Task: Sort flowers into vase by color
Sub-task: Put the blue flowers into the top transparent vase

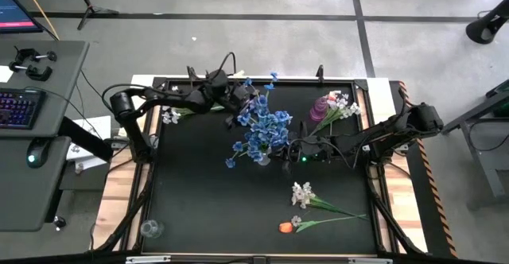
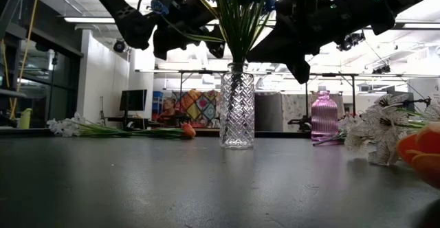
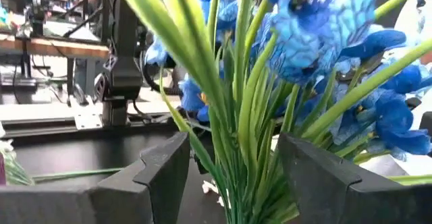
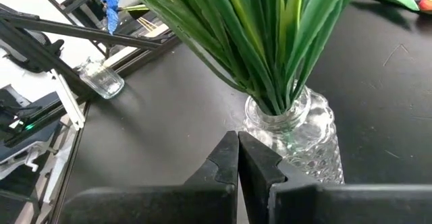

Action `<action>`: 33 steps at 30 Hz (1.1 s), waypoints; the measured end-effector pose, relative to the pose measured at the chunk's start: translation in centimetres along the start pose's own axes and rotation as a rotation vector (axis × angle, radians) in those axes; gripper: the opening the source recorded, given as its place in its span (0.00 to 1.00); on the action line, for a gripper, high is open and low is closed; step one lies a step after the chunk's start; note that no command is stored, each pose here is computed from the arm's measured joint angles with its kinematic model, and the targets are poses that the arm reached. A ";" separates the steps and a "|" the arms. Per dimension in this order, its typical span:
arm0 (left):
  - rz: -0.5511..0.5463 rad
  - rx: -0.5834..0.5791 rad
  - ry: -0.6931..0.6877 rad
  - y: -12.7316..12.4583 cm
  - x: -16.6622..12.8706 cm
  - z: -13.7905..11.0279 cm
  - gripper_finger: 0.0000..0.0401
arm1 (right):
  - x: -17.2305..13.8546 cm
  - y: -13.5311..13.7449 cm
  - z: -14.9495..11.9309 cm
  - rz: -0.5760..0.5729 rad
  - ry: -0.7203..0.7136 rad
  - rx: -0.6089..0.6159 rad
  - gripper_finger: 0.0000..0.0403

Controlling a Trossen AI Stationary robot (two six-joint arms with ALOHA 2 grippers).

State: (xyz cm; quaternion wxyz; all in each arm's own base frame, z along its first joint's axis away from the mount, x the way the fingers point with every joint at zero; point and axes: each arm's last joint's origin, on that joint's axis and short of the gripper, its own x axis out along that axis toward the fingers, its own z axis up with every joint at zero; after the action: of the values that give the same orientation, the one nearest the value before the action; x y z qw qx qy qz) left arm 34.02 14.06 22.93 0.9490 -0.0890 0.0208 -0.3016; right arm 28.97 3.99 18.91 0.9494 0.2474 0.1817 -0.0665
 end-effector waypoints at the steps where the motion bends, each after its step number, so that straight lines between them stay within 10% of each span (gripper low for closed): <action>1: -0.003 0.001 0.000 -0.1 0.1 0.0 0.51 | 0.0 0.0 0.0 0.000 0.000 0.000 0.00; 12: -0.045 0.058 -0.022 -0.9 1.2 0.3 0.03 | 0.0 0.0 0.0 0.000 0.000 -0.001 0.00; 33: 0.041 0.008 0.009 -1.2 0.7 -2.0 0.00 | 0.0 0.0 -0.1 -0.001 0.012 -0.021 0.00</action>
State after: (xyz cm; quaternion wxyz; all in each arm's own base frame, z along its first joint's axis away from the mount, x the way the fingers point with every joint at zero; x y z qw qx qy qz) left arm 33.75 12.37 21.14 0.9552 -0.0836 0.0256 -0.2828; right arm 28.92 4.03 18.81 0.9507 0.2378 0.1884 -0.0638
